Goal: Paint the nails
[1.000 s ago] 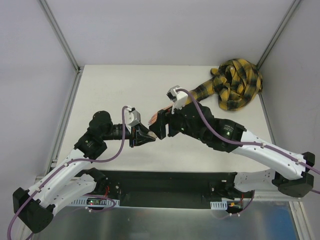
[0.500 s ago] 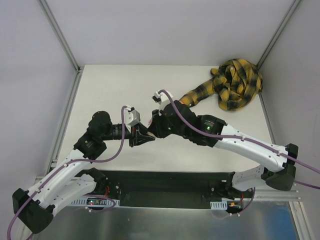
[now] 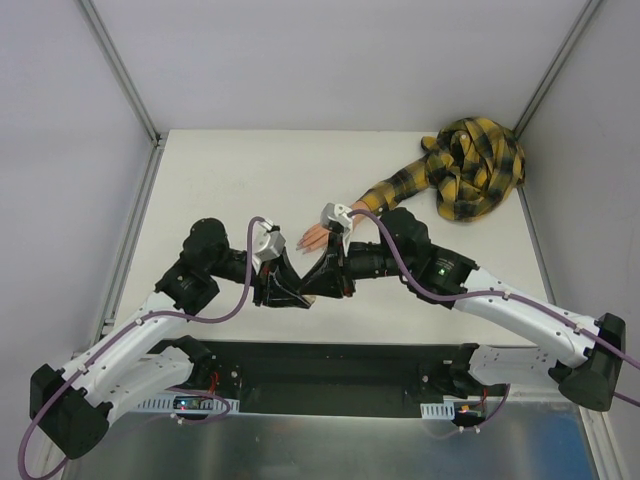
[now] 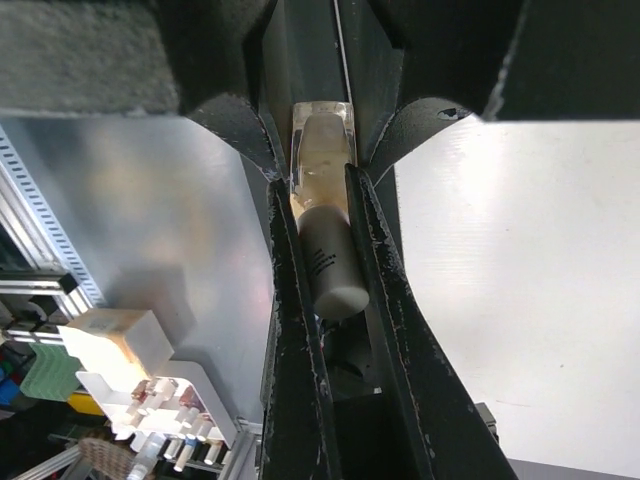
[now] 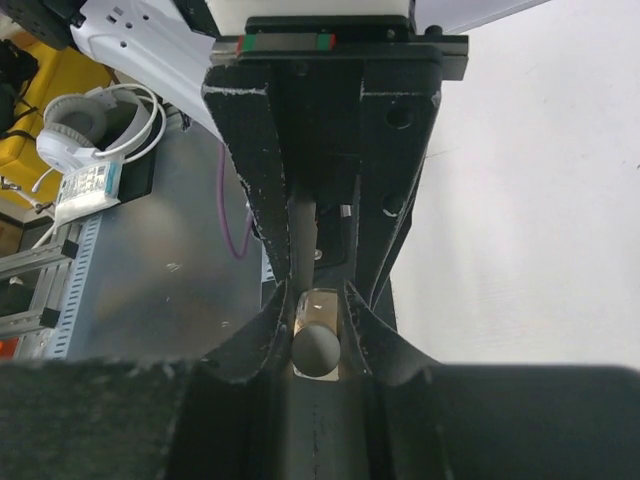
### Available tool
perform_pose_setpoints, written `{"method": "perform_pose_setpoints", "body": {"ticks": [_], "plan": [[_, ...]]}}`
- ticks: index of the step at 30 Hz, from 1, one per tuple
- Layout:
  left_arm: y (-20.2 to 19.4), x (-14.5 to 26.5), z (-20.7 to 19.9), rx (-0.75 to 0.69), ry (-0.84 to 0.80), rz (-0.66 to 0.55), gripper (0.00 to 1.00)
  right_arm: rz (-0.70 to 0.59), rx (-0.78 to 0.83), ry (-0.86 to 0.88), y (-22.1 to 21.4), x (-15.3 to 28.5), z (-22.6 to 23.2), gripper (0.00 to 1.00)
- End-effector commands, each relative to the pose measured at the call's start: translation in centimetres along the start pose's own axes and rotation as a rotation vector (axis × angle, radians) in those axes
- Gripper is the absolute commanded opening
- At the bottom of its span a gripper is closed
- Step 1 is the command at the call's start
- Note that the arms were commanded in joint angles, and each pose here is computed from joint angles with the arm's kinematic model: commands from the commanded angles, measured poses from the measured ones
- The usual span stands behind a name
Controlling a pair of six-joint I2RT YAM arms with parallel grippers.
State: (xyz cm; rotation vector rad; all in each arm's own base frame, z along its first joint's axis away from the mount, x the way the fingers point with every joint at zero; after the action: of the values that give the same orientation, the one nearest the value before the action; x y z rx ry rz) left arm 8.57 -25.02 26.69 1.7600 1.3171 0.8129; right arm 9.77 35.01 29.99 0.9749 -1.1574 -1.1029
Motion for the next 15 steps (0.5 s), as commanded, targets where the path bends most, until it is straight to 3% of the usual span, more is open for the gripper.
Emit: {"method": "perform_pose_setpoints", "body": {"ticks": [1, 2, 4, 6, 7, 10, 15], "plan": [[2.3, 0.1, 0.2, -0.142, 0.065, -0.050, 0.00, -0.077, 0.013, -0.115, 3.0, 0.7, -1.3, 0.14], [2.4, 0.2, 0.7, -0.149, 0.093, -0.057, 0.00, -0.062, -0.011, -0.144, 2.8, 0.9, -1.6, 0.20], [2.9, 0.4, 1.9, -0.152, 0.169, -0.081, 0.00, -0.032, -0.112, -0.309, 2.5, 1.6, -3.5, 0.45], [3.1, 0.8, 2.5, -0.171, 0.227, -0.097, 0.00, -0.002, -0.185, -0.398, 2.3, 2.2, -4.1, 0.57], [3.4, 1.1, 3.4, -0.174, 0.288, -0.117, 0.00, 0.023, -0.213, -0.522, 2.0, 3.4, -5.4, 0.64], [4.0, 2.0, 5.0, -0.181, 0.409, -0.158, 0.00, 0.054, -0.271, -0.668, 2.1, 4.8, -6.0, 0.73], [4.8, 3.2, 6.2, -0.228, 0.526, -0.191, 0.00, 0.116, -0.272, -0.787, 2.3, 4.4, -5.9, 0.75]]}}
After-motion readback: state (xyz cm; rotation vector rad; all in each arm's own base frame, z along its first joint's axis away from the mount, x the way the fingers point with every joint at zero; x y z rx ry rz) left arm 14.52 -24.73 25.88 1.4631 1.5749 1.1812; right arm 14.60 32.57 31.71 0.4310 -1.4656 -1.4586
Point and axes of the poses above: each gripper's point midway between its finger pads, its own x axis back along the fingers, its own z axis along the line the jaws close on, y = z × x, the point moved 1 cm from there along x, back along the fingers, and after that the axes turned 12 degrees about x, right-handed, at the moved point
